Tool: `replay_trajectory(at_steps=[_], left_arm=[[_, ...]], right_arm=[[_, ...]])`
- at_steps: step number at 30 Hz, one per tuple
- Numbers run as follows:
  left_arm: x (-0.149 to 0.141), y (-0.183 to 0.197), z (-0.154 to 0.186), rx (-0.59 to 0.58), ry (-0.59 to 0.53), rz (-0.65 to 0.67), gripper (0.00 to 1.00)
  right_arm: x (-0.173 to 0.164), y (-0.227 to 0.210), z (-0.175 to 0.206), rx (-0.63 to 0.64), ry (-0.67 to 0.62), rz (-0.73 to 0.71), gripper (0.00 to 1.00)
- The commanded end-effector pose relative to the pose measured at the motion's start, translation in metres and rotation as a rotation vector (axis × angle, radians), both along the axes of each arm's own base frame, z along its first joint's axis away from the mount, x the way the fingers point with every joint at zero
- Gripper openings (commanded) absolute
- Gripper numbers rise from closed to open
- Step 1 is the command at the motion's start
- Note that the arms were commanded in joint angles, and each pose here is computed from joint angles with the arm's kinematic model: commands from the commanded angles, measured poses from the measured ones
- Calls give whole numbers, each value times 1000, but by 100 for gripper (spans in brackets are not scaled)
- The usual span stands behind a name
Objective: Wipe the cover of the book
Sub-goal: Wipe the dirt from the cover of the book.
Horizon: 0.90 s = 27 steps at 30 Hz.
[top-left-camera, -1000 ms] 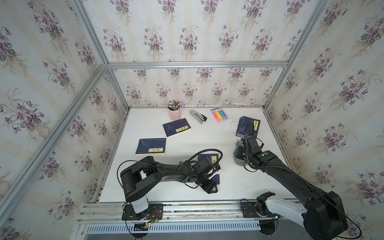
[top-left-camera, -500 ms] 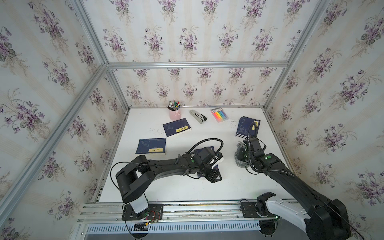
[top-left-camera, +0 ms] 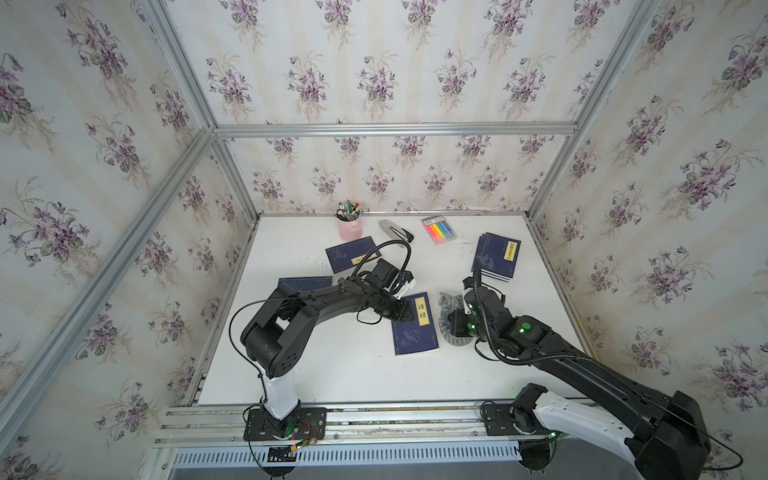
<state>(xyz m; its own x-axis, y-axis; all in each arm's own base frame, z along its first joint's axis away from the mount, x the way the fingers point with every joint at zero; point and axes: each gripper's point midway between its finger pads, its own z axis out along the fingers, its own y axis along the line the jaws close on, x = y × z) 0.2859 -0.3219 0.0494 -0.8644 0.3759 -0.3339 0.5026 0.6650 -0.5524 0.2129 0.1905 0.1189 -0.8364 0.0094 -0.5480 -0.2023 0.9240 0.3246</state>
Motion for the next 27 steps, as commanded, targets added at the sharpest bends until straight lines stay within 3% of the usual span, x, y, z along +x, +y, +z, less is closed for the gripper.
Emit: replay_trajectory(at_steps=[1, 5, 11, 16, 21, 27], left_arm=[[-1, -1, -12, 8, 35, -25, 15], [0, 5, -31, 21, 78, 0, 11], [2, 15, -42, 8, 120, 36, 6], [4, 19, -53, 5, 154, 55, 4], [4, 23, -56, 23, 158, 62, 3], [8, 26, -61, 33, 169, 75, 1]], right_arm=[[-18, 26, -11, 23, 34, 46, 0], [-30, 59, -28, 21, 71, 132, 0], [-21, 86, -45, 56, 106, 130, 0], [-16, 68, -81, -28, 191, 29, 0], [-12, 41, -97, -8, 233, -85, 0], [-15, 61, -92, 16, 235, 7, 0]])
